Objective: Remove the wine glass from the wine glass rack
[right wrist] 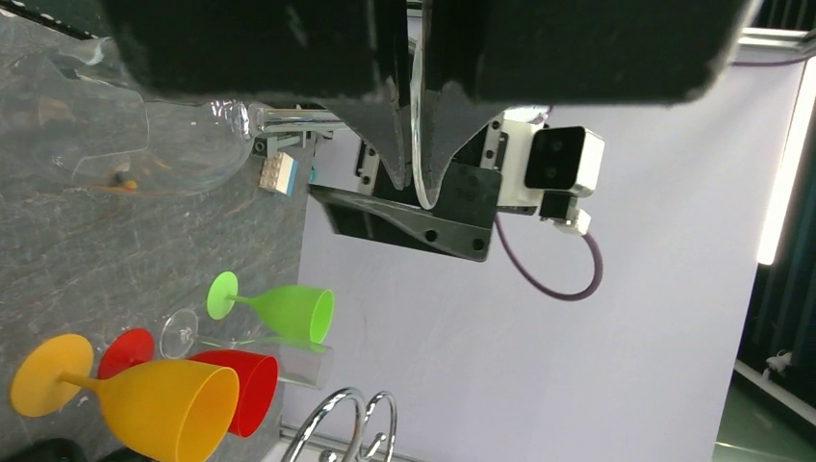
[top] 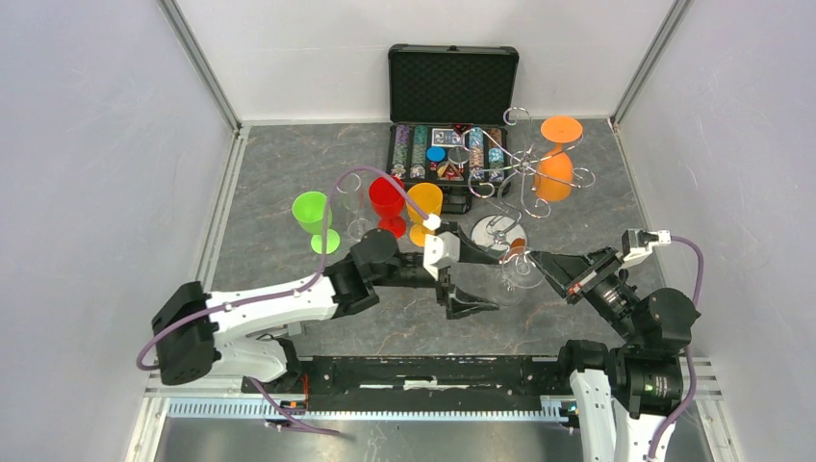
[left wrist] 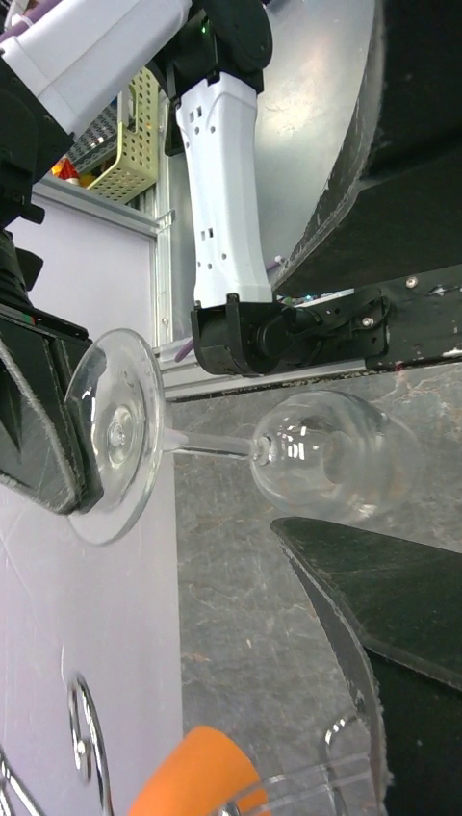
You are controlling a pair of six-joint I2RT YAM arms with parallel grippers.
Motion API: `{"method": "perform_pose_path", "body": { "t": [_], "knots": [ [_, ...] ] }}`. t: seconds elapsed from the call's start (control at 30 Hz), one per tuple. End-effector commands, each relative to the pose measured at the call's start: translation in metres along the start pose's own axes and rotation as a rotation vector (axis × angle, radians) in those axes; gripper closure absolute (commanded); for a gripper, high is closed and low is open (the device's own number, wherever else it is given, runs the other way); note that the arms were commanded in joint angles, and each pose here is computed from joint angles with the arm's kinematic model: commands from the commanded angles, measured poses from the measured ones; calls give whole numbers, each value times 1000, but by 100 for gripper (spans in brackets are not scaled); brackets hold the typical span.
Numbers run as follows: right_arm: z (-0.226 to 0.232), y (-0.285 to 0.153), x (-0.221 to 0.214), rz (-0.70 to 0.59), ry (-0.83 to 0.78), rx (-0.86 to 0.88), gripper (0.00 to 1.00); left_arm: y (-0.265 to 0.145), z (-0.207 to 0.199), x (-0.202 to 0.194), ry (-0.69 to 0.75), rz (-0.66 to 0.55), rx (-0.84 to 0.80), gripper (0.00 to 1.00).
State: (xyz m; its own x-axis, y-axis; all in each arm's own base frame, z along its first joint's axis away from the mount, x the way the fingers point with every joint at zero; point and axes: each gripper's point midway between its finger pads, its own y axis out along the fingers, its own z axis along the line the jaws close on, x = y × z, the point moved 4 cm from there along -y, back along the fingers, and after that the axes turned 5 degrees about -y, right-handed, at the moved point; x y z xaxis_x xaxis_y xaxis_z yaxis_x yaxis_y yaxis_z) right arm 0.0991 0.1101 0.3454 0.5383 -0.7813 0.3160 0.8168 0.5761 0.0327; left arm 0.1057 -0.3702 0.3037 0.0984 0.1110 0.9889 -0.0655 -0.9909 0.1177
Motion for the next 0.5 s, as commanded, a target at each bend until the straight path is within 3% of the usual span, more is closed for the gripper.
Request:
{"method": "perform_pose_path", "body": {
  "t": [0.0,0.13,0.47],
  "knots": [
    [18,-3,-2,18,-39,99,100,28,1,29,132,-122,-24,13],
    [15,-1,-2,18,-34,101,100,39,2,29,128,-137,-53,17],
    [13,1,0,17,-34,117,100,56,12,23,37,-126,-33,46]
  ]
}}
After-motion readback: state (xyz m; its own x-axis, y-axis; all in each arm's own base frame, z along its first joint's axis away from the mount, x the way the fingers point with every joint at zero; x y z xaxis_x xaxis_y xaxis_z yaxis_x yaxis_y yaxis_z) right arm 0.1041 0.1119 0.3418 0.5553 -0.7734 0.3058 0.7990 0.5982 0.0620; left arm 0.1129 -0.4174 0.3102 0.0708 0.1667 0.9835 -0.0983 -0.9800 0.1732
